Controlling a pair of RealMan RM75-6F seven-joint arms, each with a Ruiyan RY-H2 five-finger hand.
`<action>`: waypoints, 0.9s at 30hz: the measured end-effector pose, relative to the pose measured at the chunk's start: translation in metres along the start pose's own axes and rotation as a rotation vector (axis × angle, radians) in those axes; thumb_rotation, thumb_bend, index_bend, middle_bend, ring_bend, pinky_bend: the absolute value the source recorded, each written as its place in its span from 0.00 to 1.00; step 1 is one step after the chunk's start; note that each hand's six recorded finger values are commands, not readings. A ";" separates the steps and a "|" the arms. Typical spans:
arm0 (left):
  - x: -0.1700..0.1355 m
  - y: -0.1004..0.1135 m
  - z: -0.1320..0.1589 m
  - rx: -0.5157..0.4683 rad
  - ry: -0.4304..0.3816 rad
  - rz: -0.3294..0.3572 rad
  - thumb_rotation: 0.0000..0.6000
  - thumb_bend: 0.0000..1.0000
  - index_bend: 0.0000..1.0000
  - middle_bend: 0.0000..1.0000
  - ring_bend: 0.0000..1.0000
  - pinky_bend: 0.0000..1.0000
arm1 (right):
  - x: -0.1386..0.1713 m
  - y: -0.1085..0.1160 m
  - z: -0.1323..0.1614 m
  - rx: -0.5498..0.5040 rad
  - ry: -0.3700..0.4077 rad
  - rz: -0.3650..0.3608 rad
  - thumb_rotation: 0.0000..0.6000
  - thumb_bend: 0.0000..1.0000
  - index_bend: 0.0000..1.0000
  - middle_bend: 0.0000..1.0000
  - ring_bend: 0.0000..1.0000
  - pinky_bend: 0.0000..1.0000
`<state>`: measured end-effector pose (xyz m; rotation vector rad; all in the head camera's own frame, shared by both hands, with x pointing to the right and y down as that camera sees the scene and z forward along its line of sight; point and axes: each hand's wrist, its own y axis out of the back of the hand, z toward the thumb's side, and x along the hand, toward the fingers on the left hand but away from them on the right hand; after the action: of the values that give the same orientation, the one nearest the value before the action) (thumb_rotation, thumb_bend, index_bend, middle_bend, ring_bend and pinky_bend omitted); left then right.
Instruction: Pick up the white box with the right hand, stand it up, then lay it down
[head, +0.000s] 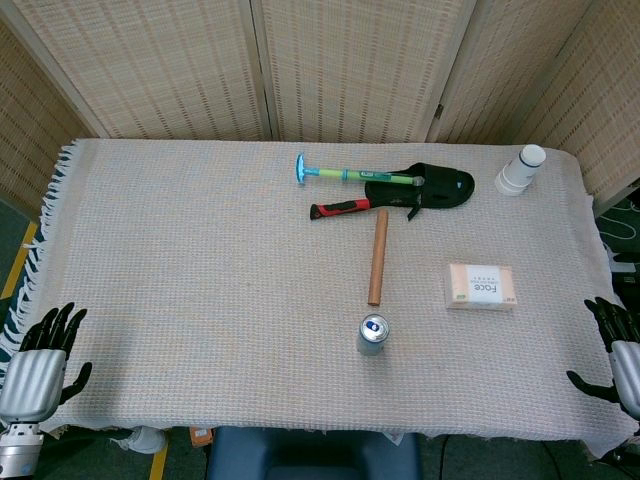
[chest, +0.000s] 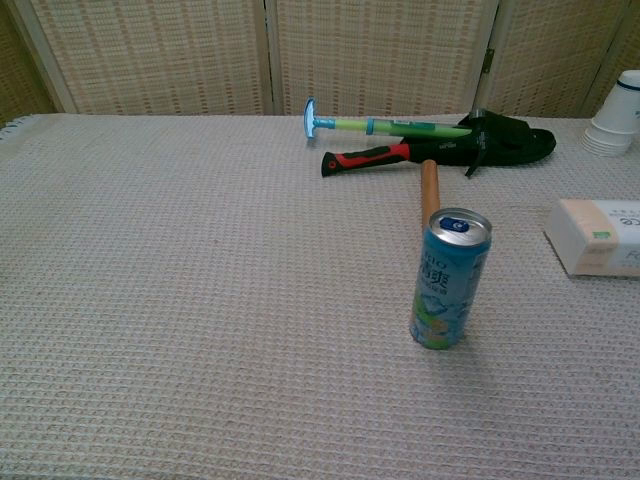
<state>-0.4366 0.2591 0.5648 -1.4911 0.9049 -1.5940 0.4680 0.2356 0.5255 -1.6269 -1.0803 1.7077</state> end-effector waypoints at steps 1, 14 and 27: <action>0.000 0.000 0.000 0.001 0.000 -0.001 1.00 0.34 0.10 0.00 0.00 0.15 | 0.000 0.000 0.000 0.000 0.000 -0.001 1.00 0.14 0.00 0.01 0.00 0.00; 0.000 0.001 0.000 -0.011 0.001 0.002 1.00 0.34 0.10 0.00 0.00 0.15 | -0.002 0.004 0.003 0.007 0.019 -0.023 1.00 0.14 0.00 0.01 0.00 0.00; 0.000 0.004 -0.002 -0.026 0.006 0.002 1.00 0.34 0.10 0.00 0.00 0.15 | -0.064 0.008 0.044 0.142 0.091 0.030 1.00 0.14 0.00 0.01 0.00 0.00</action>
<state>-0.4388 0.2577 0.5613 -1.5032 0.9334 -1.5919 0.4339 0.1704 0.5519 -1.6214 -0.8749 1.6717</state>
